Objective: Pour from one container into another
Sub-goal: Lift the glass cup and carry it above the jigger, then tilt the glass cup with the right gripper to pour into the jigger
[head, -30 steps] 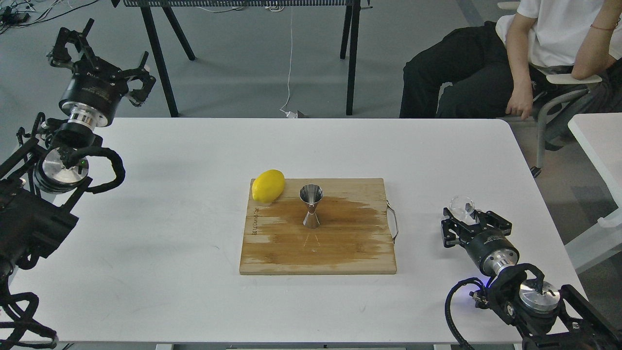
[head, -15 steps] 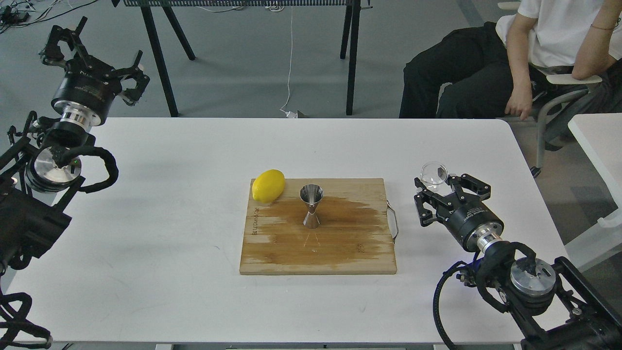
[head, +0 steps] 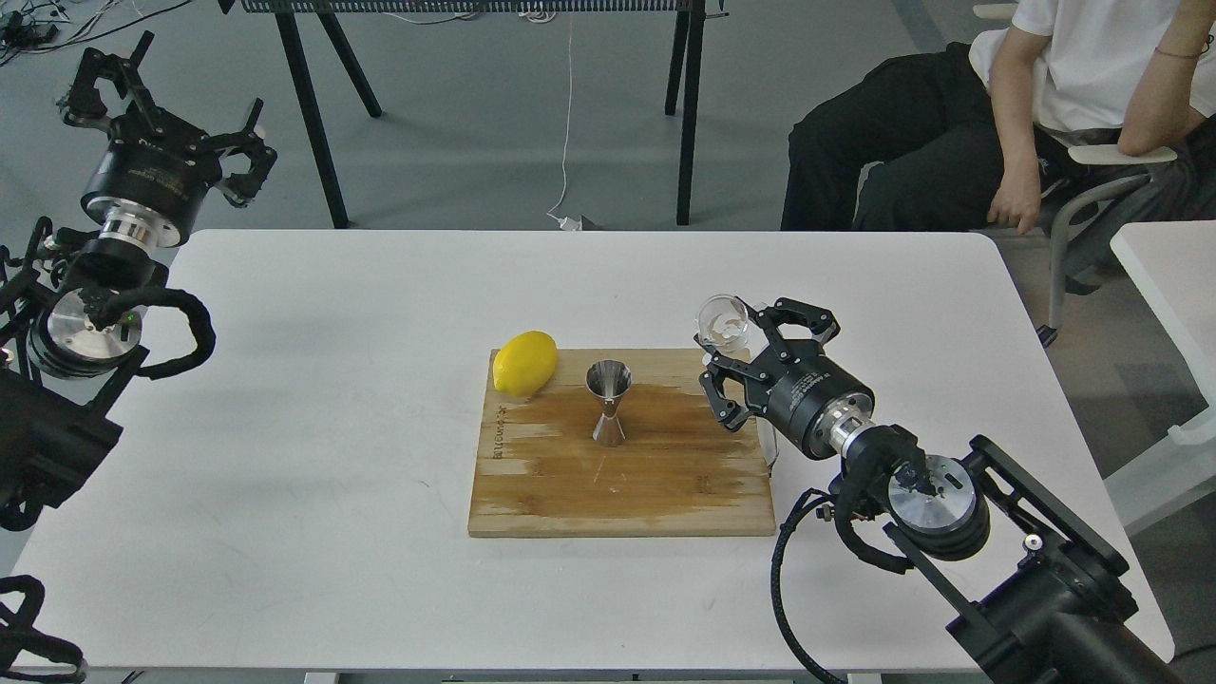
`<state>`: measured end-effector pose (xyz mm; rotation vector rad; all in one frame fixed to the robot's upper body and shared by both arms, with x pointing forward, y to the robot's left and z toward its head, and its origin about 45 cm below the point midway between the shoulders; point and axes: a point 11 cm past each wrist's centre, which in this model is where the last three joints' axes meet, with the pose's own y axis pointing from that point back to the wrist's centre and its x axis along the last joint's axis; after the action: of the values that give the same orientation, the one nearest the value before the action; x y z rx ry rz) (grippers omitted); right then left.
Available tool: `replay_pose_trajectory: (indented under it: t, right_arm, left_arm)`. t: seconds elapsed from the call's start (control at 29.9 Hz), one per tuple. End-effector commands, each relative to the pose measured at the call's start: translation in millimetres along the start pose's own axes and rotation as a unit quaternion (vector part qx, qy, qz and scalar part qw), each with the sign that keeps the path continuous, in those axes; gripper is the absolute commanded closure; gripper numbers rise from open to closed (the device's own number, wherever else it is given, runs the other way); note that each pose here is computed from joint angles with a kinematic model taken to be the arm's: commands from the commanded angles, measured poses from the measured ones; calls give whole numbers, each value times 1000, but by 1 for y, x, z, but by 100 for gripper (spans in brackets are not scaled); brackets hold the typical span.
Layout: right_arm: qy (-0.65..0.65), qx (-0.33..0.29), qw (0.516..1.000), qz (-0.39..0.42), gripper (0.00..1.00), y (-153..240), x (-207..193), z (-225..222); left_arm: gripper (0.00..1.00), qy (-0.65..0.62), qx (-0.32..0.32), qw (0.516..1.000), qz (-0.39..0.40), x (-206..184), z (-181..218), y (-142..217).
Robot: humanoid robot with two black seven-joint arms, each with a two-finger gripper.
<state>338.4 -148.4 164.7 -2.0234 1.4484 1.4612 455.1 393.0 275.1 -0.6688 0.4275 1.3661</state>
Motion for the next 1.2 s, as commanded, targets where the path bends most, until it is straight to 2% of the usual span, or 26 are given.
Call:
replay_pose_trajectory:
  t: [0.0, 0.47, 1.17]
  right_arm:
    - [40, -6, 999, 0, 64, -12, -4, 5]
    - [163, -21, 986, -8, 64, -32, -19, 14]
    - [247, -52, 967, -30, 64, -33, -27, 44]
  left_arm:
    - [0, 0, 1, 1000, 3, 2, -2, 1]
    - [0, -5, 0, 1000, 4, 4, 3, 2]
    - [0, -7, -2, 1000, 6, 4, 5, 2]
